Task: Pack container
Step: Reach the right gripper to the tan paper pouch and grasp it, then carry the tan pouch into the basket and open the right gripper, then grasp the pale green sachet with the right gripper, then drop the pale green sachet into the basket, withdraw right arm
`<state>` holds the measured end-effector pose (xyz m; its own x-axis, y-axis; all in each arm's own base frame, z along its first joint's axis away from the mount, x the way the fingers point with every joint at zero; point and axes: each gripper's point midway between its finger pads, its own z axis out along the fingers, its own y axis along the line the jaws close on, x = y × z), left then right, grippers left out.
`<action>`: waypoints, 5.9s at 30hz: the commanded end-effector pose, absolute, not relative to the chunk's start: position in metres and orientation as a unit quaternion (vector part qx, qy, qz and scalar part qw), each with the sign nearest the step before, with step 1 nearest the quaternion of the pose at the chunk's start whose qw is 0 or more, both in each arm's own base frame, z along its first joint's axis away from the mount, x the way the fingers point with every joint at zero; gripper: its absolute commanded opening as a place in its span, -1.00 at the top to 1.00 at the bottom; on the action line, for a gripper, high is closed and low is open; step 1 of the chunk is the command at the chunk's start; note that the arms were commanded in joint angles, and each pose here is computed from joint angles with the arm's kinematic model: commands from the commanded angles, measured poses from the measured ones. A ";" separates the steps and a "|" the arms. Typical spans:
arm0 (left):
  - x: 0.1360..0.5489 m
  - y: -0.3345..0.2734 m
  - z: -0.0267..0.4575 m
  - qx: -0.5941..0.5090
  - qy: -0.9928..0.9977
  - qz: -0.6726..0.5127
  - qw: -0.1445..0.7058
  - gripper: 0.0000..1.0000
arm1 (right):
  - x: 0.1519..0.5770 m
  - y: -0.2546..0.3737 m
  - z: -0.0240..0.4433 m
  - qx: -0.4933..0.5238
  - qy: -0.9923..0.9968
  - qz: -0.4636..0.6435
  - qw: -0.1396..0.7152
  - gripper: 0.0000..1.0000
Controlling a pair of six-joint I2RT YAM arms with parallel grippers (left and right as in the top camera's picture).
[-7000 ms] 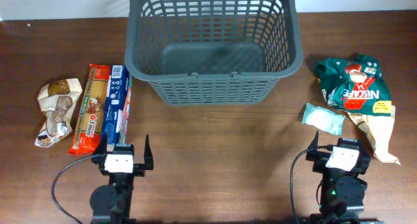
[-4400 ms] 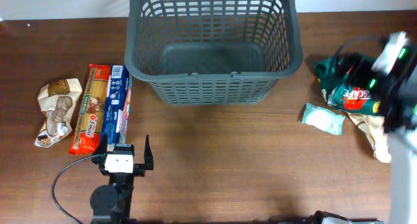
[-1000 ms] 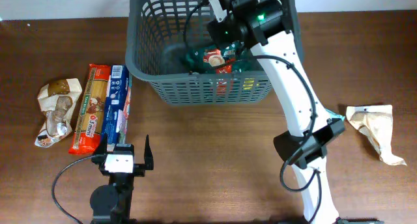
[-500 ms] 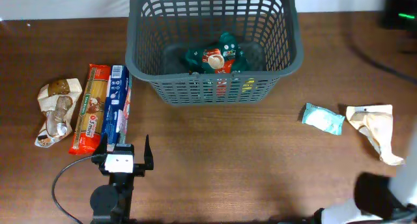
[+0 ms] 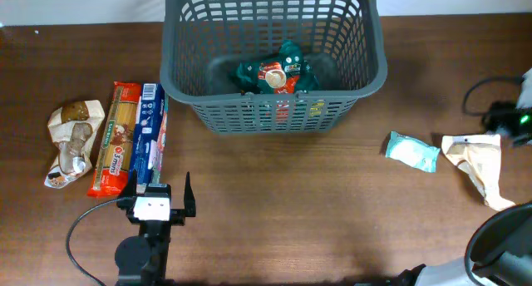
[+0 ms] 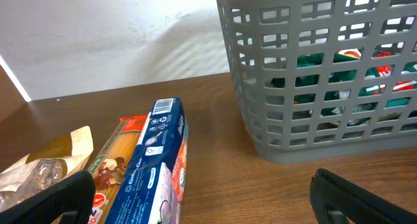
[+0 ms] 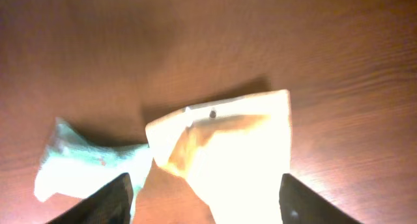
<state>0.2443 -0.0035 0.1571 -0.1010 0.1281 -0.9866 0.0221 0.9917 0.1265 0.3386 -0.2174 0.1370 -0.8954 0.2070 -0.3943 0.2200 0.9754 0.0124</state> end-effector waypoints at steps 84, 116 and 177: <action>0.244 -0.004 0.157 0.047 0.739 0.037 0.671 -0.99 | 0.475 0.127 0.371 -0.176 0.892 -0.051 0.414 -0.40; 0.244 -0.004 0.157 0.047 0.739 0.037 0.671 -0.99 | 0.368 -0.114 0.072 -0.179 0.975 -0.035 0.126 -0.82; 0.244 -0.004 0.157 0.047 0.739 0.037 0.671 -0.99 | 0.513 0.204 0.311 -0.266 0.876 0.076 0.395 0.92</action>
